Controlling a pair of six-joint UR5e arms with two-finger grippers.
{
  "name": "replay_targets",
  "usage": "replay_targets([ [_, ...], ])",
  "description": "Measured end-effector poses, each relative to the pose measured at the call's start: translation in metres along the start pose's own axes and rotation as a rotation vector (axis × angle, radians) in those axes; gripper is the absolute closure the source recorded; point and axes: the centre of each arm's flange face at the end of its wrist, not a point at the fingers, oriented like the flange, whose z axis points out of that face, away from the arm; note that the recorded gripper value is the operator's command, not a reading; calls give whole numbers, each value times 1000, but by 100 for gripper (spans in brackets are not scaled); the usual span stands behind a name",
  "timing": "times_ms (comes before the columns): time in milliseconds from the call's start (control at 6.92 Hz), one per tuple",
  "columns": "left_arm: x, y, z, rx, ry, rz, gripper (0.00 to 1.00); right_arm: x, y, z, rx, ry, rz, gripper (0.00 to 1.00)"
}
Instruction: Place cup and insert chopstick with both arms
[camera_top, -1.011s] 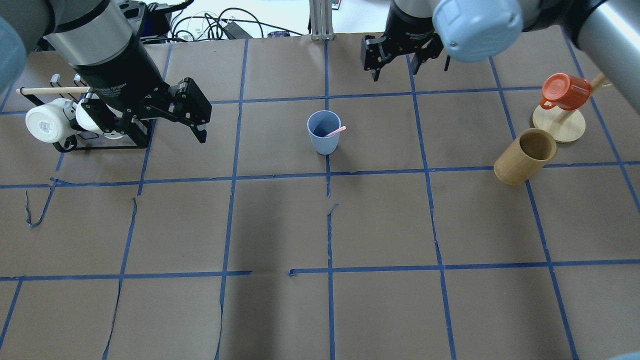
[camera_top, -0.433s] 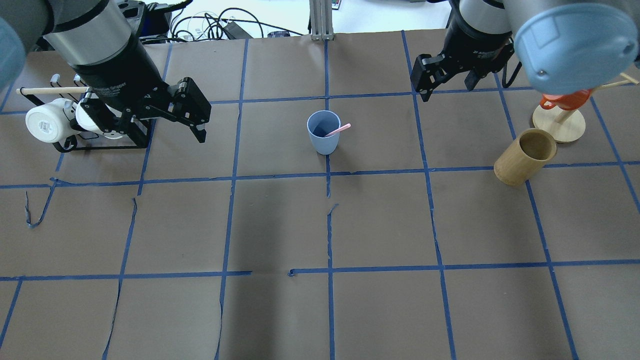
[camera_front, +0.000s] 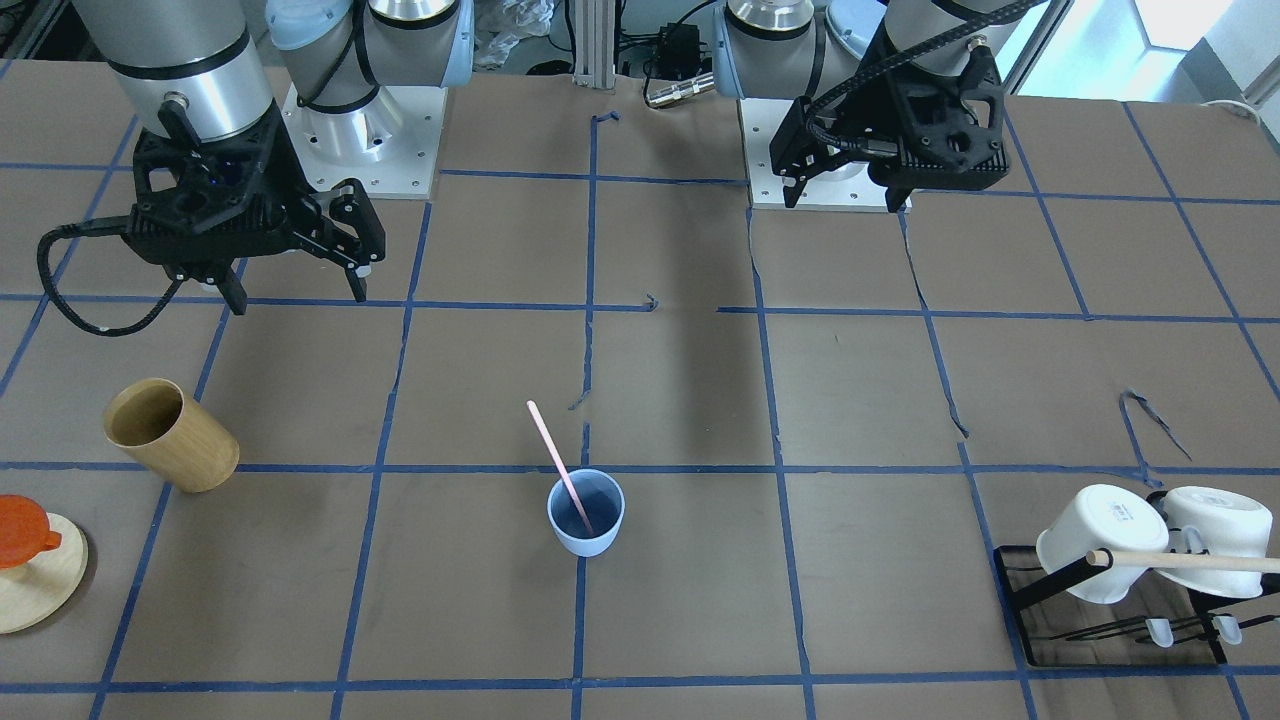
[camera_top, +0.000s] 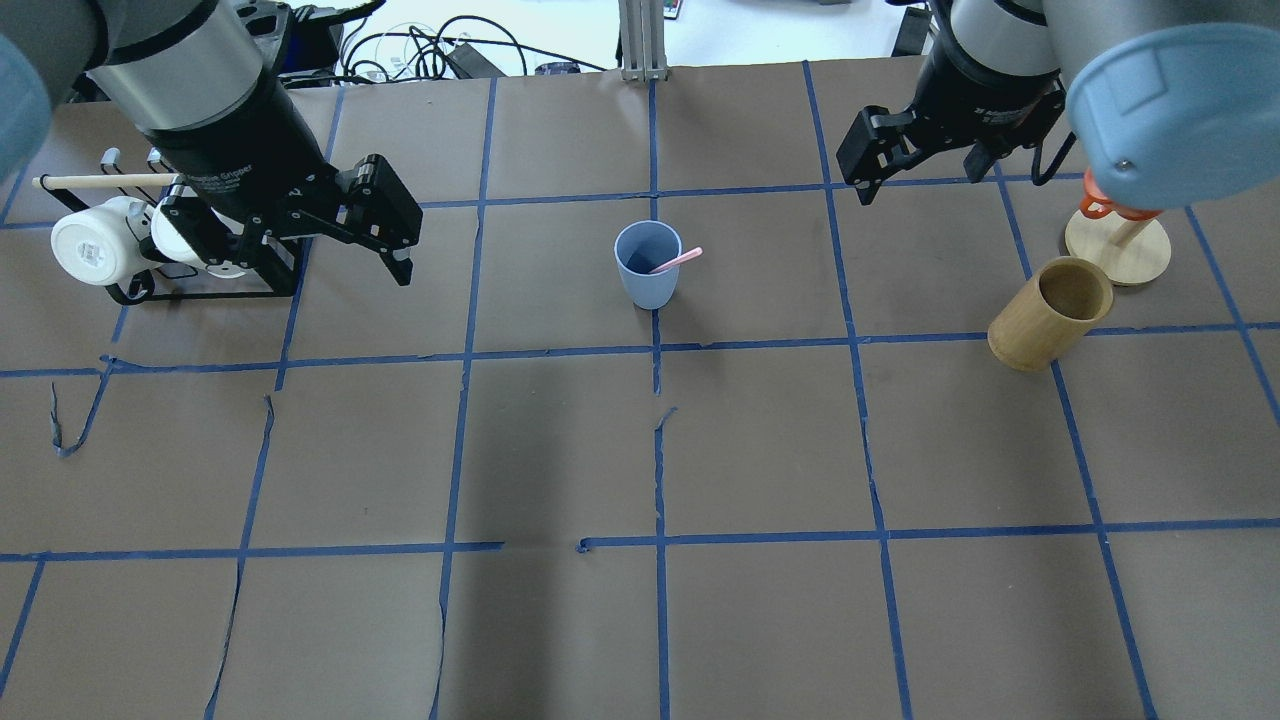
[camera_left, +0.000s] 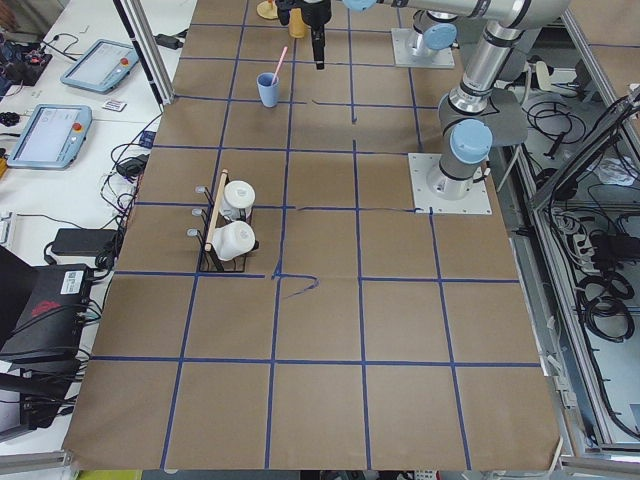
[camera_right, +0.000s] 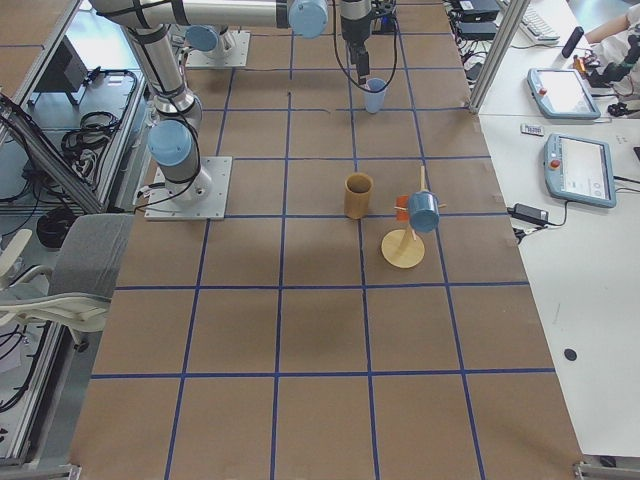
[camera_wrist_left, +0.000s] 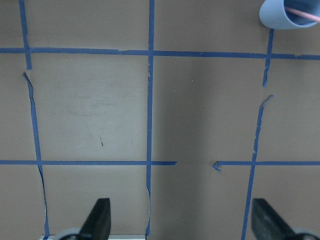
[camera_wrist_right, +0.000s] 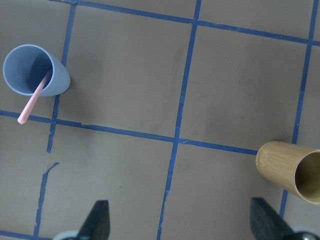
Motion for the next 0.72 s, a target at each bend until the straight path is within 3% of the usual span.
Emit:
replay_targets([
  [433, 0, 0, 0, 0, 0, 0, 0, 1, 2, -16, -2, -13, 25, 0],
  [722, 0, 0, 0, 1, 1, 1, 0, 6, 2, -23, -41, -17, 36, 0],
])
